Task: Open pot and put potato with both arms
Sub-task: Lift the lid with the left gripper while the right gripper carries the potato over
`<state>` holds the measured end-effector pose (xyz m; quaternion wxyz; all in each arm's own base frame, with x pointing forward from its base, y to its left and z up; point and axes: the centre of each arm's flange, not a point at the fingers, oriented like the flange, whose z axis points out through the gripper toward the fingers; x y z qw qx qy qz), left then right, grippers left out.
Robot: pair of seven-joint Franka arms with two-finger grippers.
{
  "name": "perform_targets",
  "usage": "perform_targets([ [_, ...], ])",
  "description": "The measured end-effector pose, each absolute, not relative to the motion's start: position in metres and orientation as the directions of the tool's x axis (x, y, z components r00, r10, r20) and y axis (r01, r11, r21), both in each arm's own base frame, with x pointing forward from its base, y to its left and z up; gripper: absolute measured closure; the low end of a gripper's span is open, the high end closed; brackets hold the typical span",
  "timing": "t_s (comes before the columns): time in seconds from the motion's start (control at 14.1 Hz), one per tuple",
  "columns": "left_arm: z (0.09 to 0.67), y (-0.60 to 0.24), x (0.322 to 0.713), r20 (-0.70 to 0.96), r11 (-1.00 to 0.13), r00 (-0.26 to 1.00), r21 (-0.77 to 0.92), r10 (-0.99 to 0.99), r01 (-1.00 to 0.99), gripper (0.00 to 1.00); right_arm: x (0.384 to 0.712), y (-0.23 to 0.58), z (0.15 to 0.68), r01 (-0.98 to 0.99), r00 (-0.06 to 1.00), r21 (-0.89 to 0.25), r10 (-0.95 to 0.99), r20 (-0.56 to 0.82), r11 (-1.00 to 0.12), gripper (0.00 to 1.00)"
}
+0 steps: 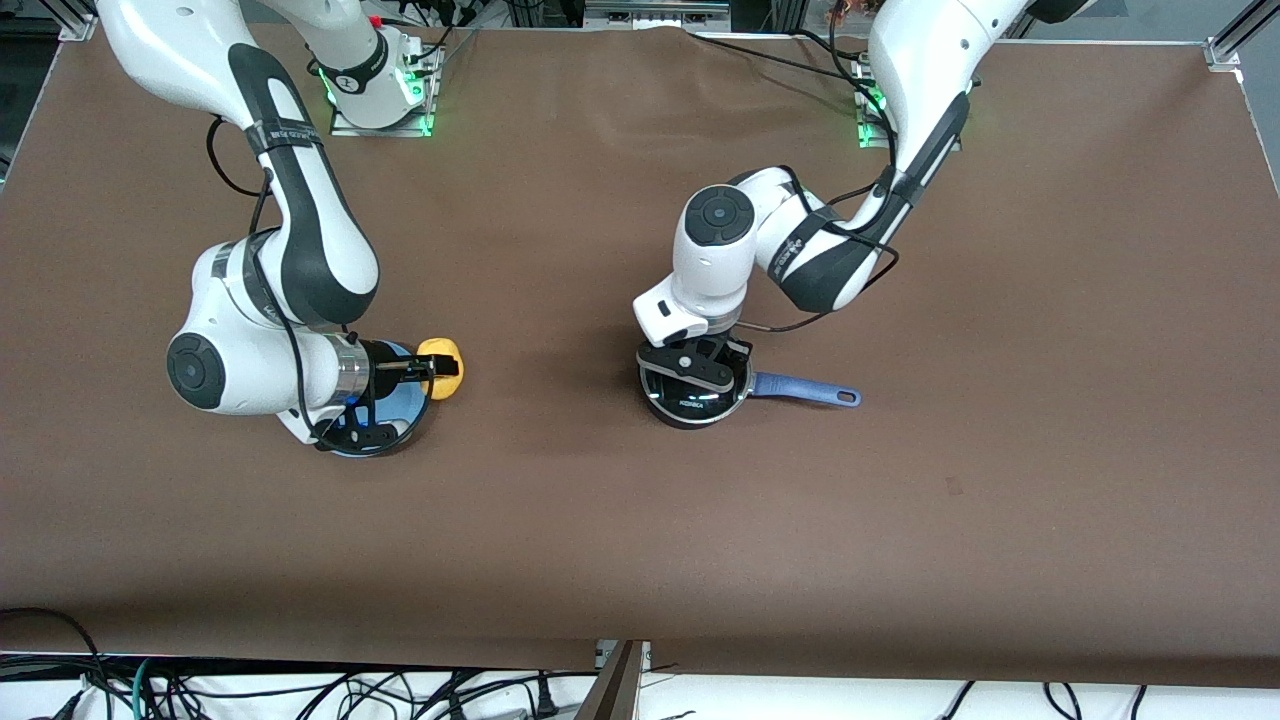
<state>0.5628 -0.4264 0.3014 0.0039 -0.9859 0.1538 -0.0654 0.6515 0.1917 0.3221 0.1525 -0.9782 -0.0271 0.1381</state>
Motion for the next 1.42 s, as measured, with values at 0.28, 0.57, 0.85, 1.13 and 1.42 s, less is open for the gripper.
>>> perform_targets([
  [0.28,0.327,-0.414,0.568,0.138,-0.958,0.948,-0.046,-0.286,-0.282,0.34,0.644,0.218,0.324,-0.069,0.953,-0.328,0.035,-0.300,-0.942,0.37],
  [0.57,0.372,-0.329,0.611,0.121,-0.994,0.986,-0.032,-0.112,-0.109,0.34,0.643,0.238,0.329,-0.191,0.940,-0.403,-0.049,-0.337,-0.895,0.37],
  [0.85,0.401,-0.157,0.663,0.060,-1.000,0.998,-0.008,0.020,0.020,0.34,0.638,0.291,0.329,-0.327,0.919,-0.449,-0.170,-0.355,-0.832,0.37],
  [1.13,0.377,0.019,0.673,0.002,-0.993,0.994,0.043,0.107,0.107,0.34,0.619,0.378,0.313,-0.477,0.875,-0.507,-0.334,-0.351,-0.718,0.37],
  [1.42,0.315,0.097,0.661,-0.028,-0.986,0.985,0.003,0.168,0.168,0.34,0.591,0.446,0.281,-0.538,0.838,-0.574,-0.462,-0.289,-0.617,0.37],
])
